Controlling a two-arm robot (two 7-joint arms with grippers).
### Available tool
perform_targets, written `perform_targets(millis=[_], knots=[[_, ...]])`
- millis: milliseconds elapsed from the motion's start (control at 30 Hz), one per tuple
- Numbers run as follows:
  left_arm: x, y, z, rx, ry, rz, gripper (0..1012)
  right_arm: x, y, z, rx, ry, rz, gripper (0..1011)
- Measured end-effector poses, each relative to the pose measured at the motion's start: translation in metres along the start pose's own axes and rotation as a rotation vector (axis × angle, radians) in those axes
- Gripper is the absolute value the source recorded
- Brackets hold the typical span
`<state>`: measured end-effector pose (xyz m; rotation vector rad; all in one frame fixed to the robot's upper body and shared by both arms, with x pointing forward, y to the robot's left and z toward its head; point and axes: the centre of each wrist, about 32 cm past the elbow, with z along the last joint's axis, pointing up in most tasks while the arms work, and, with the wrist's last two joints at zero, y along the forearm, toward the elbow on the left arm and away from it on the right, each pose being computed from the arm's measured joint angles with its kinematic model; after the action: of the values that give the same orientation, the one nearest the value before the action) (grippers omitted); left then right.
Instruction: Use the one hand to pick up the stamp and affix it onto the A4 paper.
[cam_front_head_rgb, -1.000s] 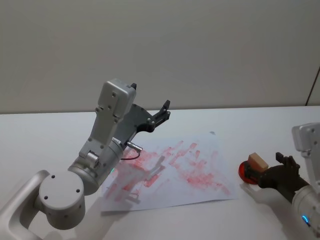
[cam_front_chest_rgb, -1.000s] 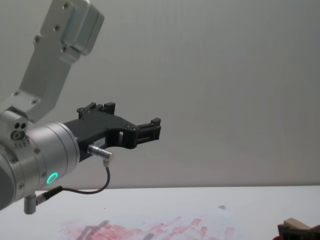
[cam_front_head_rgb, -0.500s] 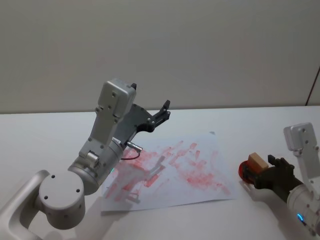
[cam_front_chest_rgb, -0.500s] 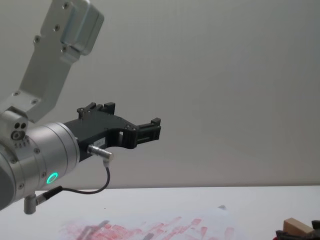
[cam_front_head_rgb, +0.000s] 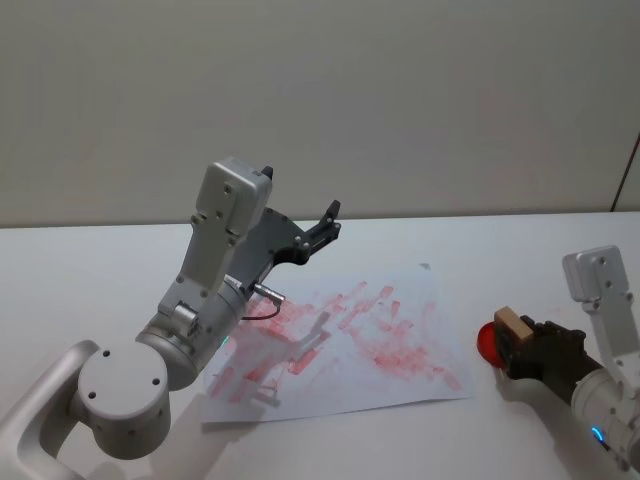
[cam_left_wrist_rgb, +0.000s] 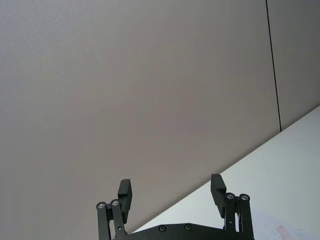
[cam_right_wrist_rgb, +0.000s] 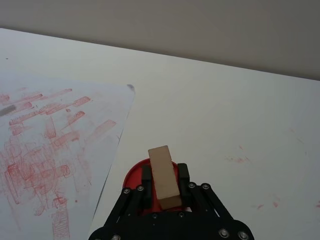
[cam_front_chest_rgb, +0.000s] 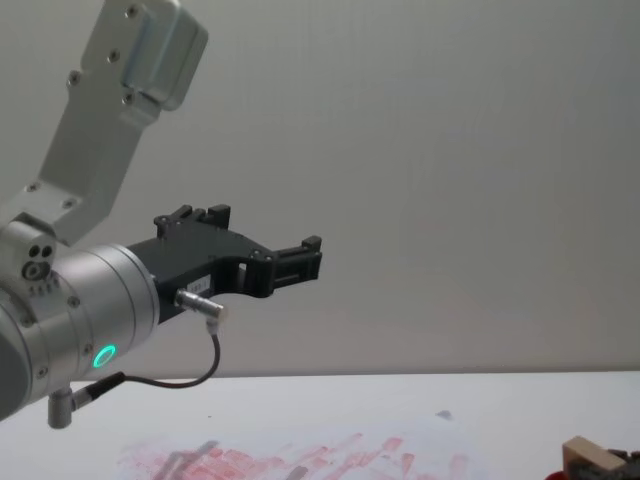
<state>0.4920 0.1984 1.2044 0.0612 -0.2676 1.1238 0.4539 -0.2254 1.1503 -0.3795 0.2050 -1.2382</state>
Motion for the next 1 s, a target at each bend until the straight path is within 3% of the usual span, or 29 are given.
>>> perform_targets(millis=[167,533,1000], knots=[[0.0000,0.0000,0.0000,0.000,0.000,0.000,1001,0.000,0.001,0.000,-0.002,-0.001,0.001,220],[0.0000,0.0000,0.0000,0.000,0.000,0.000,1001,0.000,0.001,0.003,0.017,-0.022,0.006,217],[0.0000,0.0000,0.0000,0.000,0.000,0.000,1001,-0.003,0.007,0.026,0.164,-0.096,0.084,217]])
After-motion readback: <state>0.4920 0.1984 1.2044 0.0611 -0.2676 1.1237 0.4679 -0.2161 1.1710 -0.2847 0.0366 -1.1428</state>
